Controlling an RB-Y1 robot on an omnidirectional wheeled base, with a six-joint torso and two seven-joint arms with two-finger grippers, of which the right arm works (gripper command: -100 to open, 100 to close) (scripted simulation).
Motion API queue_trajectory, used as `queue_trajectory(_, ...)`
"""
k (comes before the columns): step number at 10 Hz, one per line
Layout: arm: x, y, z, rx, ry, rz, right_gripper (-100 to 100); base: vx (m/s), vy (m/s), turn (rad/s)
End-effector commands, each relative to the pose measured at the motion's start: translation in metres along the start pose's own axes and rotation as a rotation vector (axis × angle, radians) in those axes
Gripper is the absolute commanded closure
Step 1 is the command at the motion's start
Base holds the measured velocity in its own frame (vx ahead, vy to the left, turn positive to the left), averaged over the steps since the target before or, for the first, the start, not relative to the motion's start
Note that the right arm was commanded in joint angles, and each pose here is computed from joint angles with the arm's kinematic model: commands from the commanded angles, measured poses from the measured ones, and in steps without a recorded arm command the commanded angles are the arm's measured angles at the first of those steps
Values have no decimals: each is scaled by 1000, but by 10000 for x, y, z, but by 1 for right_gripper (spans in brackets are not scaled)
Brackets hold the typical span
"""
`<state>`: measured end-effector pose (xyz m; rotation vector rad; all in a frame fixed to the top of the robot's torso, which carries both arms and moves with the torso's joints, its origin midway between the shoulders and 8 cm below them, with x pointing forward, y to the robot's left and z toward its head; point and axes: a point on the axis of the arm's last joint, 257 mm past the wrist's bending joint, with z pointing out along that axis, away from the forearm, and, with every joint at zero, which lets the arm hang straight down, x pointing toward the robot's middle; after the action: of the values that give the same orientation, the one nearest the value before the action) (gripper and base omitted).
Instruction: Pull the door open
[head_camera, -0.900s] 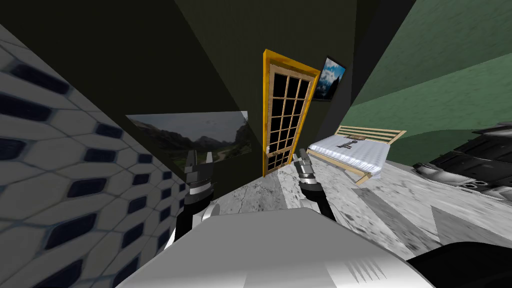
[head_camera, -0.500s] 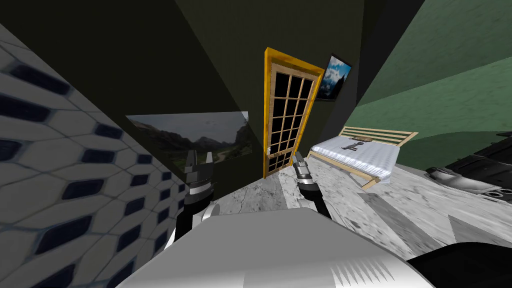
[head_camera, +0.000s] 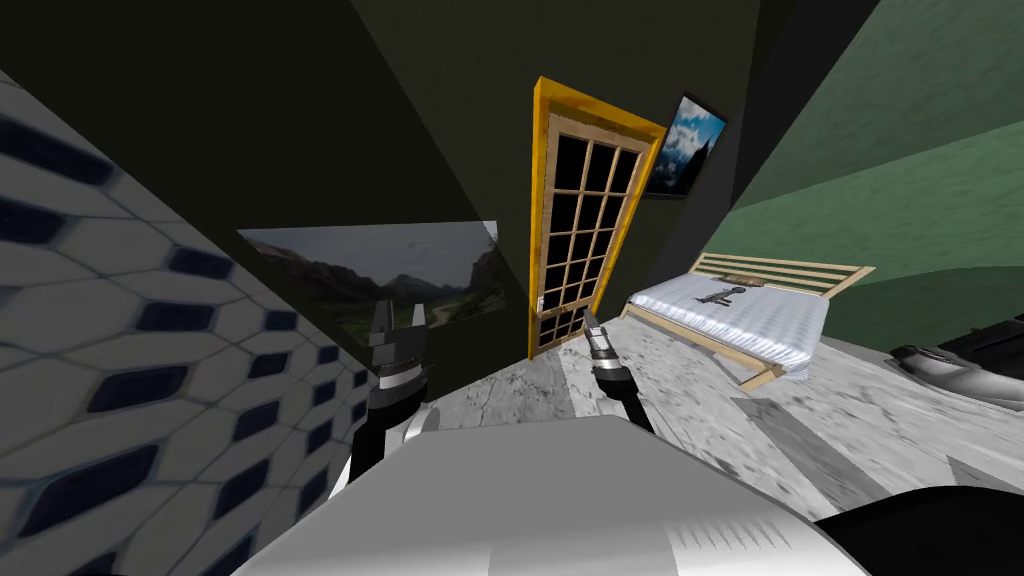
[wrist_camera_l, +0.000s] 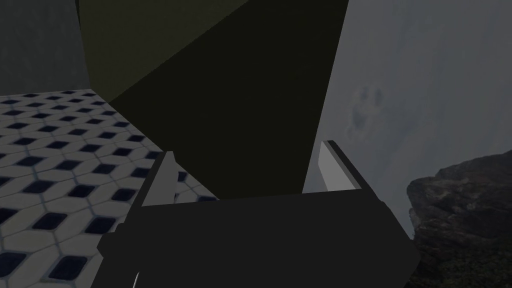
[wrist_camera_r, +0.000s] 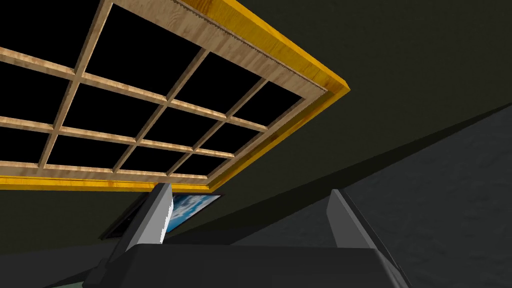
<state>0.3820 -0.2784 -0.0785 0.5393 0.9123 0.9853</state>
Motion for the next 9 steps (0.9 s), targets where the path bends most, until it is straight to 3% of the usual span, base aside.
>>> queue_trajectory(1, 48, -126, -32, 16, 13, -41, -100, 56, -13, 41)
queue_trajectory(9, 268, -747, -198, 85, 88, -276, -100, 70, -38, 62)
